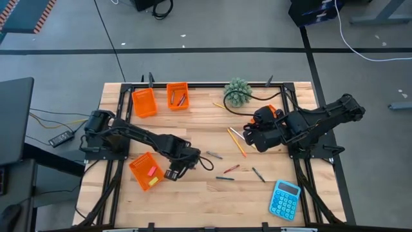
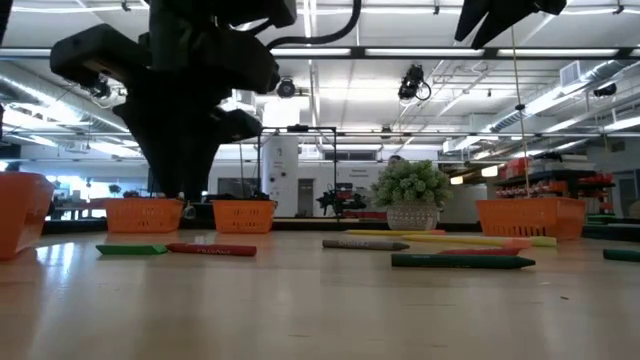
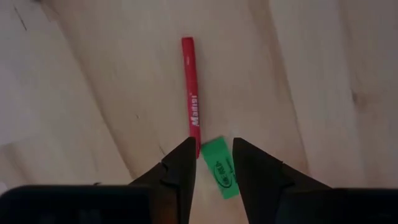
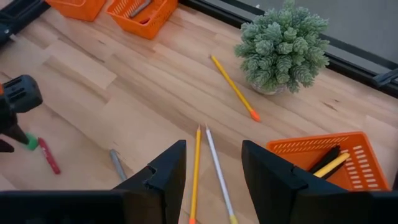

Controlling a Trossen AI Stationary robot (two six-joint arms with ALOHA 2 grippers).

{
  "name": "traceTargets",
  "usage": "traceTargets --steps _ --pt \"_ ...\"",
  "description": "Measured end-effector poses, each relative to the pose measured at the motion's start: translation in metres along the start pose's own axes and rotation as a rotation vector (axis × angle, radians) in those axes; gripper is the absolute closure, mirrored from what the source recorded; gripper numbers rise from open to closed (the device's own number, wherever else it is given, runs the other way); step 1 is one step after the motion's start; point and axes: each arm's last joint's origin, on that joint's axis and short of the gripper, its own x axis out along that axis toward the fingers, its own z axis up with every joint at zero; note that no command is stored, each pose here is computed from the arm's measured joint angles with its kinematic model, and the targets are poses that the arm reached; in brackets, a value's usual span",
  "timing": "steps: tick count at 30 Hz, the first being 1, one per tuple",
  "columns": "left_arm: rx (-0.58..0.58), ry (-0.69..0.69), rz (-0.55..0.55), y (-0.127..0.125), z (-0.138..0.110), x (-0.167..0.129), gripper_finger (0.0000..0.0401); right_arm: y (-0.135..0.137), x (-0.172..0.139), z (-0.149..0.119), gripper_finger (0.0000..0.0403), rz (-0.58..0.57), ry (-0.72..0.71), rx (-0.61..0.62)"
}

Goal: Sort crayons/erasers/pens/pencils in bins
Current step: Put the left red crayon into the middle orange bin

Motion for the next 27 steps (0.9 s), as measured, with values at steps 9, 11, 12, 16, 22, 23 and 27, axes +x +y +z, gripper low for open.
traceTargets --steps 9,11,12,16,22,23,27 --pt "-0.028 0.045 -0.013 -0.002 -0.013 0.019 0.0290 0.000 0.000 0.000 0.0242 -0.002 0.002 -0.001" --pt "-0.054 0.054 -0.014 -0.002 -0.016 0.021 0.0289 0.000 0.000 0.000 0.0242 -0.002 0.002 -0.005" --pt "-0.061 0.051 -0.014 -0.002 -0.016 0.022 0.0288 0.000 0.000 0.000 0.0242 -0.003 0.002 -0.008" --pt "-0.079 0.020 -0.010 -0.001 -0.013 0.022 0.0288 0.000 0.000 0.000 0.0242 -0.004 -0.002 -0.010" --pt "-0.076 -0.025 0.002 0.000 -0.009 0.022 0.0290 0.000 0.000 0.000 0.0242 -0.006 -0.007 -0.017" --pt "-0.076 -0.028 0.012 0.000 -0.009 0.022 0.0289 0.000 0.000 0.000 0.0242 -0.006 -0.008 -0.017" --pt "-0.080 -0.046 0.028 0.002 -0.007 0.022 0.0287 0.000 0.000 0.000 0.0242 -0.006 -0.007 -0.017"
